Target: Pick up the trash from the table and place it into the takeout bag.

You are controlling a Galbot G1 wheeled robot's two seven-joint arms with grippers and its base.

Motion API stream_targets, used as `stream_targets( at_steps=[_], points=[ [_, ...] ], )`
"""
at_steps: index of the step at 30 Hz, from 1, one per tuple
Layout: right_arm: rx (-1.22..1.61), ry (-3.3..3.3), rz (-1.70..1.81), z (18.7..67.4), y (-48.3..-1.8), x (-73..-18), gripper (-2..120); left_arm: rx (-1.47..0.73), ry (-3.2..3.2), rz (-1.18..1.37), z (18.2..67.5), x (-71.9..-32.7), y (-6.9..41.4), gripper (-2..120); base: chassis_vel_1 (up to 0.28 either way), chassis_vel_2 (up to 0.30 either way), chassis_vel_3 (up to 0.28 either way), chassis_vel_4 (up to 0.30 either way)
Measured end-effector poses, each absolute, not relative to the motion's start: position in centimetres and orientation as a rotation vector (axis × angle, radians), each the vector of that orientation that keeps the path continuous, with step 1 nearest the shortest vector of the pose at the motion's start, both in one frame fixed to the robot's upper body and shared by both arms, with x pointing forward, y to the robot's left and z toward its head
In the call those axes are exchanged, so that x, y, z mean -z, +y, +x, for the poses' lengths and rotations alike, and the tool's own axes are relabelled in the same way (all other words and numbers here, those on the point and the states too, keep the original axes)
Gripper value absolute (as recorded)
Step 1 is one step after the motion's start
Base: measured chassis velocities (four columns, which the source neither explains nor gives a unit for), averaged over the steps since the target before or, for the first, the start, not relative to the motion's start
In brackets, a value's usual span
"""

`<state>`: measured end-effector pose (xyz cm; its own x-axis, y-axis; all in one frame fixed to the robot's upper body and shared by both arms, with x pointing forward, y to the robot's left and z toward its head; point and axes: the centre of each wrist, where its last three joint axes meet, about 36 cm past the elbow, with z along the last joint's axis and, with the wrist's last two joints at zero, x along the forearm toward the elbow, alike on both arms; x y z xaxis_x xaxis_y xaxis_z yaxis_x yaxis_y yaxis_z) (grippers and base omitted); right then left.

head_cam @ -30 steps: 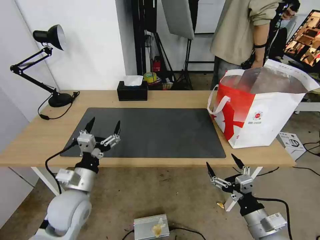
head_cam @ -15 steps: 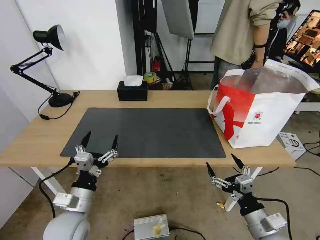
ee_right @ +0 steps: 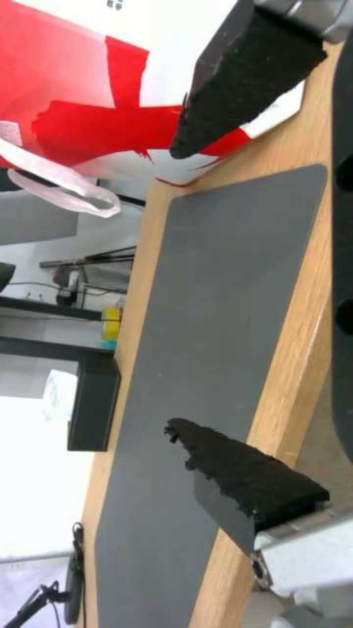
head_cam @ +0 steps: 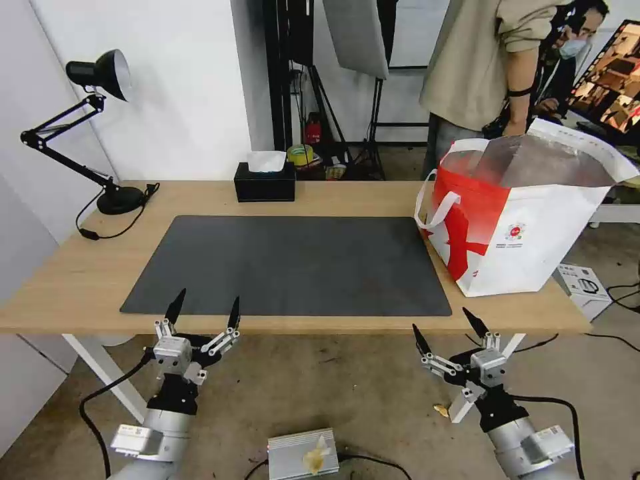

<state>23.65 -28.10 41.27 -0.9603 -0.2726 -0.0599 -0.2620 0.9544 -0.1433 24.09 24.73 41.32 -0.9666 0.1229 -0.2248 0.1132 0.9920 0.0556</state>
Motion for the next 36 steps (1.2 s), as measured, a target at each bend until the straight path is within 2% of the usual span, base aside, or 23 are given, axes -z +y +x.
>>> stream_targets(
  at_steps=[36],
  points=[
    [0.206,3.027,-0.415,23.7,-28.1,-41.3,100,-0.19,2.914,0.113,22.3,-38.6,25.7,100,0.0,0.0,0.0,0.0]
  ],
)
